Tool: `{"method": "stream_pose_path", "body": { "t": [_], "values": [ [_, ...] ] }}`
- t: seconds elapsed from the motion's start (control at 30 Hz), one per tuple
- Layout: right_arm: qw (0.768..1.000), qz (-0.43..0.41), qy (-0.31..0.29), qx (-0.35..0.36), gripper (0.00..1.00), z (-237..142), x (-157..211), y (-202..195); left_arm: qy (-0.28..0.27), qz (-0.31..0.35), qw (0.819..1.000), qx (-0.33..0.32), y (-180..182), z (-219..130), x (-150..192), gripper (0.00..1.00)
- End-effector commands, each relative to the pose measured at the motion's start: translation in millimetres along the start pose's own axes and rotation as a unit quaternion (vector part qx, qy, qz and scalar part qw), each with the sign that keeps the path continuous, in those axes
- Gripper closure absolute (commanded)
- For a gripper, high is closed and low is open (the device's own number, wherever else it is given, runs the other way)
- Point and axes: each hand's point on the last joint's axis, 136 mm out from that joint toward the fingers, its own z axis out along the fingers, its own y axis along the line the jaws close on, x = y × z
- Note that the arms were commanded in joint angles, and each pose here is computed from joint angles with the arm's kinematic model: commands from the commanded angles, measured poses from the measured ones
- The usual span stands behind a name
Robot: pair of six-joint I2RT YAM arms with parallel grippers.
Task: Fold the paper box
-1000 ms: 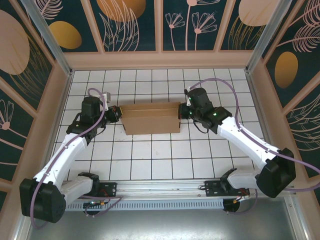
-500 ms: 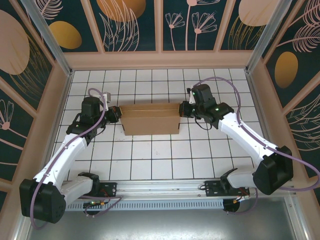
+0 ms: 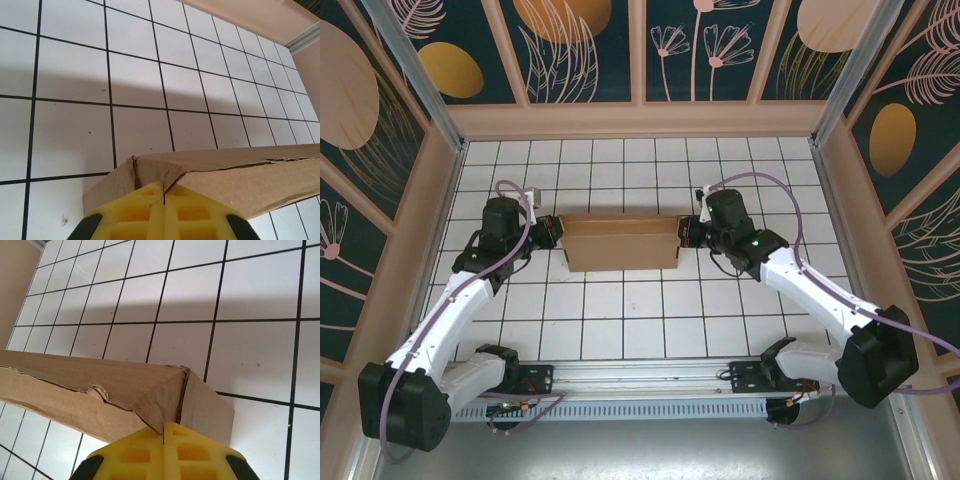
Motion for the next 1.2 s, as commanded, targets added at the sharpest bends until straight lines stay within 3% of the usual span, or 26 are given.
{"method": "stream_pose_path", "body": {
  "t": [0.0, 0.33, 0.57, 0.77, 1.07, 1.17],
  "values": [
    [0.997, -0.022, 0.027, 0.070, 1.00, 5, 32, -37, 0.043, -0.021, 0.999, -0.011, 13, 3, 31, 1.00],
    [0.997, -0.042, 0.017, 0.060, 1.00, 10, 36, -33, 0.046, -0.041, 0.998, -0.021, 27, 3, 55, 1.00],
    [0.997, -0.057, -0.007, 0.050, 0.87, 2, 22, -25, 0.043, -0.025, 0.998, -0.026, 33, 2, 62, 1.00],
    [0.997, -0.053, -0.053, -0.034, 0.71, -19, -5, 14, 0.033, 0.006, 0.999, -0.027, 30, -1, 52, 1.00],
    [0.977, -0.101, -0.031, -0.187, 0.53, -41, 11, 64, 0.030, 0.041, 0.998, -0.031, 31, -4, 52, 1.00],
    [0.975, -0.101, -0.030, -0.194, 0.51, -46, 5, 71, 0.025, 0.046, 0.998, -0.028, 28, -5, 49, 1.00]
  ]
}}
